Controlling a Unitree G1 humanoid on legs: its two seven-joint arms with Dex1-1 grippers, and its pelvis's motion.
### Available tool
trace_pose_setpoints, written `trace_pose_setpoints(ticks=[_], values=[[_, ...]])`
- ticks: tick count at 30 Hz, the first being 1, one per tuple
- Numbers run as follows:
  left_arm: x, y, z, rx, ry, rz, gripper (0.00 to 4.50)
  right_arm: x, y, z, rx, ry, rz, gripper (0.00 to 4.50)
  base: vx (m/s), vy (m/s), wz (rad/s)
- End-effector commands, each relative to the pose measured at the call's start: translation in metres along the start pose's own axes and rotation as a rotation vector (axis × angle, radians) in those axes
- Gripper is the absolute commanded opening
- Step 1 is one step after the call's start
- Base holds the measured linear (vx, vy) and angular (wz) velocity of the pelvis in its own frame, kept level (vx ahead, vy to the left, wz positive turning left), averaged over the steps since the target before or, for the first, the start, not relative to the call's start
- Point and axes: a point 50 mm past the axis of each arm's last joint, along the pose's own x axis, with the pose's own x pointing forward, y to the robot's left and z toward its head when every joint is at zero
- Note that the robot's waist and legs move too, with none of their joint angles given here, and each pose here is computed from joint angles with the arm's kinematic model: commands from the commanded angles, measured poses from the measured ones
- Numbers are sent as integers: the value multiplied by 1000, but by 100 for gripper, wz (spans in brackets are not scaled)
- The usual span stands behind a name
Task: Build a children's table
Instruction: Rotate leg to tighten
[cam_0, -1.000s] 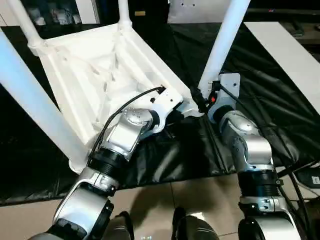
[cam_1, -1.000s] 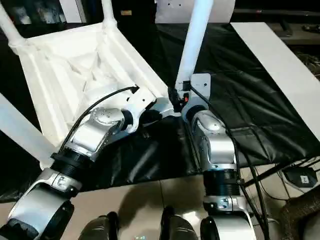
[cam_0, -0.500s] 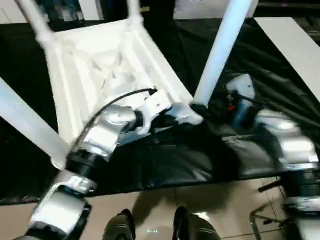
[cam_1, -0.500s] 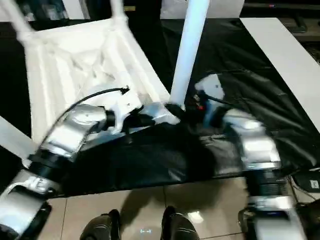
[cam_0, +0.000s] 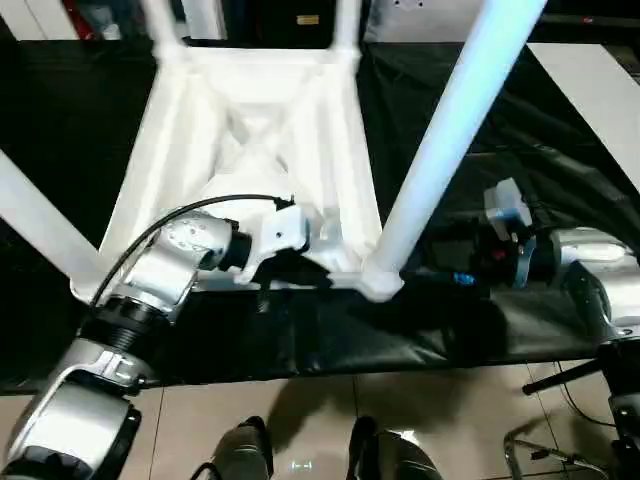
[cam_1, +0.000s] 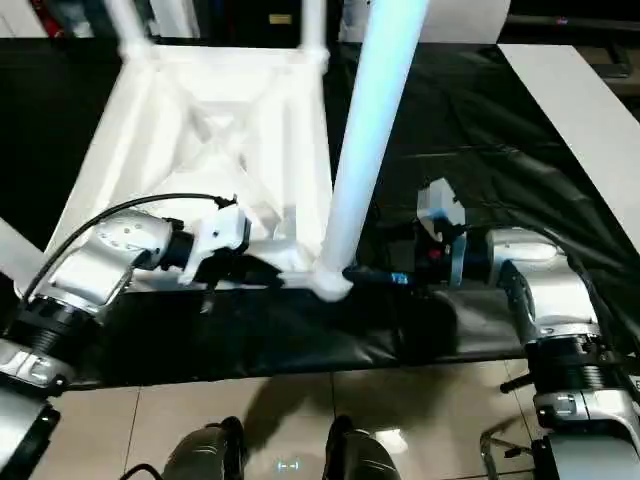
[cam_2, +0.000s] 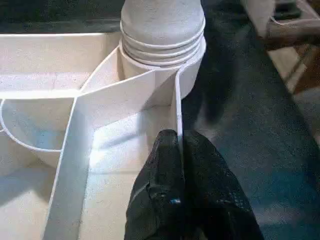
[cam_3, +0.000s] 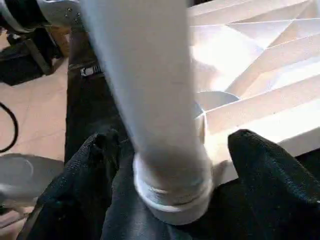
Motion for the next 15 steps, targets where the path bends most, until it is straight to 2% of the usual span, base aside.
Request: trace_pose_setpoints(ticks=[1,10,15], values=[[11,-8,7,52,-5,-116,0,4,2,2,8,-21,47,335,0,0,0],[13,-6,8,64,-4,-124,0,7,7,0,69,-29,128,253,0,0,0],[10,-5,6,53,3,-110,0,9,10,-1,91,-36,151,226,0,0,0]])
